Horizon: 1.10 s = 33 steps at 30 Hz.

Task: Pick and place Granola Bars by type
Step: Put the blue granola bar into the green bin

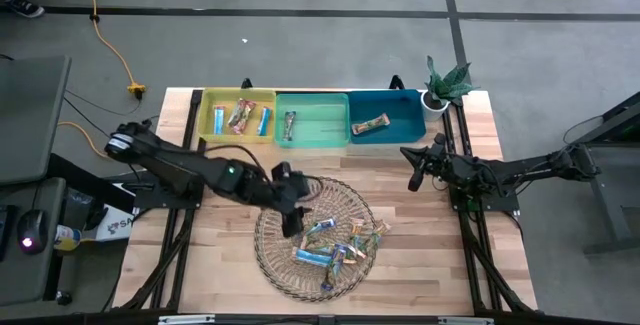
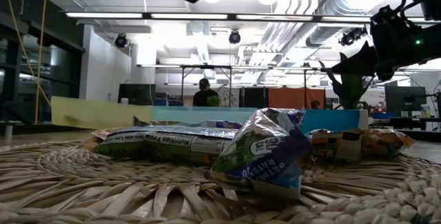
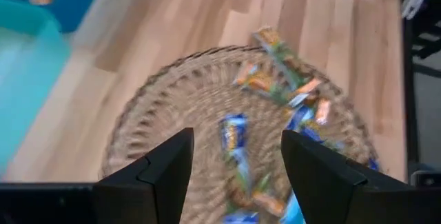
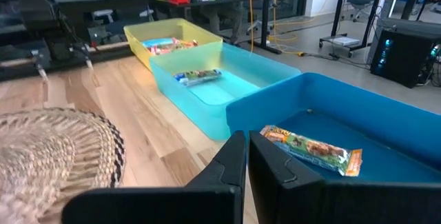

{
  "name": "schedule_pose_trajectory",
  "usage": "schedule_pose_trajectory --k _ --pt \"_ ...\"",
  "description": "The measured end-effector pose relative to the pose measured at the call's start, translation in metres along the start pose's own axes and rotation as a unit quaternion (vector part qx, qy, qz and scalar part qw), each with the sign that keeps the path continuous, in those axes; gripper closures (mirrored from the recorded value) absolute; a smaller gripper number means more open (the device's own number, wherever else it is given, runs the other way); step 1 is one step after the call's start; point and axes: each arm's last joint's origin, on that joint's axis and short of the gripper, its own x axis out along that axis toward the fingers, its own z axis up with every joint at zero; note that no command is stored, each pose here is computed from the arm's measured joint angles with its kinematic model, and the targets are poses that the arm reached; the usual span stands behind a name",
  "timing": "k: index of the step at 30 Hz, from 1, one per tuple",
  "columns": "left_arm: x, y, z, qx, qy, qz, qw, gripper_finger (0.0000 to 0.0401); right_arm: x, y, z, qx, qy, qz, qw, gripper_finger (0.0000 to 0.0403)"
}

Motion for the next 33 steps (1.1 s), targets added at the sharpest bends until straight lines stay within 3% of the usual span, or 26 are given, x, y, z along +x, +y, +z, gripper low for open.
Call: schedule_pose_trajectory --k 16,33 --pt "0.071 -0.018 -0.026 -0.014 0.090 0.007 0.996 0.0185 0.001 0.001 -0.003 -0.008 0.013 0.012 1.000 0.0402" --pt "0.114 -0.012 -0.043 -0.023 0.158 0.013 0.987 0.0185 0.001 0.002 -0.003 -0.009 0.016 0.021 1.000 0.0402"
